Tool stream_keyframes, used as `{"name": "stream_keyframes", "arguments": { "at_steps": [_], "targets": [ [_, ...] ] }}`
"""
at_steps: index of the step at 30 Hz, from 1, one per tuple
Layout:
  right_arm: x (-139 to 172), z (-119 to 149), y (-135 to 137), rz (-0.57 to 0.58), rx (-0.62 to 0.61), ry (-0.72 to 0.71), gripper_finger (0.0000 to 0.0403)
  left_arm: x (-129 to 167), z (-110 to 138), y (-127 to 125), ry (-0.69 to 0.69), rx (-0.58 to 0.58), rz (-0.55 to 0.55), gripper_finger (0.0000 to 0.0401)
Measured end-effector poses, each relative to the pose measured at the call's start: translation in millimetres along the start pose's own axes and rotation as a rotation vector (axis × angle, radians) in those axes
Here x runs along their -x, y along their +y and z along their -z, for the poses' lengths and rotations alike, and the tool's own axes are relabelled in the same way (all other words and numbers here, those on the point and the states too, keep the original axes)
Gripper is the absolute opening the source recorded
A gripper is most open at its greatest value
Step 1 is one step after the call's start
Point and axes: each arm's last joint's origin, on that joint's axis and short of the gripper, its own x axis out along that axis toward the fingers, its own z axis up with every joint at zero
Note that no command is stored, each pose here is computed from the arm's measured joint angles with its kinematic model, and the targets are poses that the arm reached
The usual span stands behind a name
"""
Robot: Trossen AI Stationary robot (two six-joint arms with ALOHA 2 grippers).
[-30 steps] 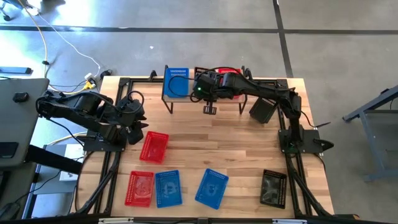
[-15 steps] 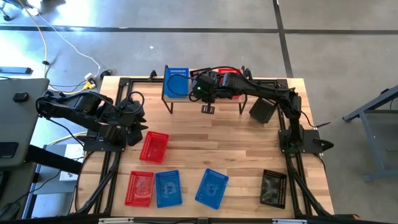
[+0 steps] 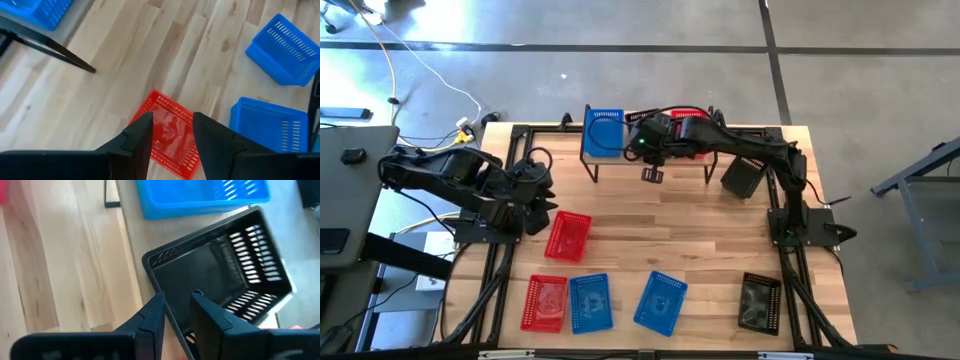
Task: Stack baskets on shelf by color
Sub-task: Stack the left blue bin on top of the other blue bin on the shelf
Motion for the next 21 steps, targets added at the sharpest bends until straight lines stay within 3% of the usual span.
{"name": "stream_keyframes", "arguments": {
  "at_steps": [14,21],
  "targets": [
    [65.5,-20.1,6.2,0.010,-0.261,-0.166,0.0079,-13.3,-2.9,-14.5,0.129,0.044,0.101,0.0170],
    [80.7,-23.1,19.2,-0.045,-0.382,-0.201,0.0079,-19.2,-4.4,-41.6,0.110,0.009,0.208,0.0177]
  ]
}}
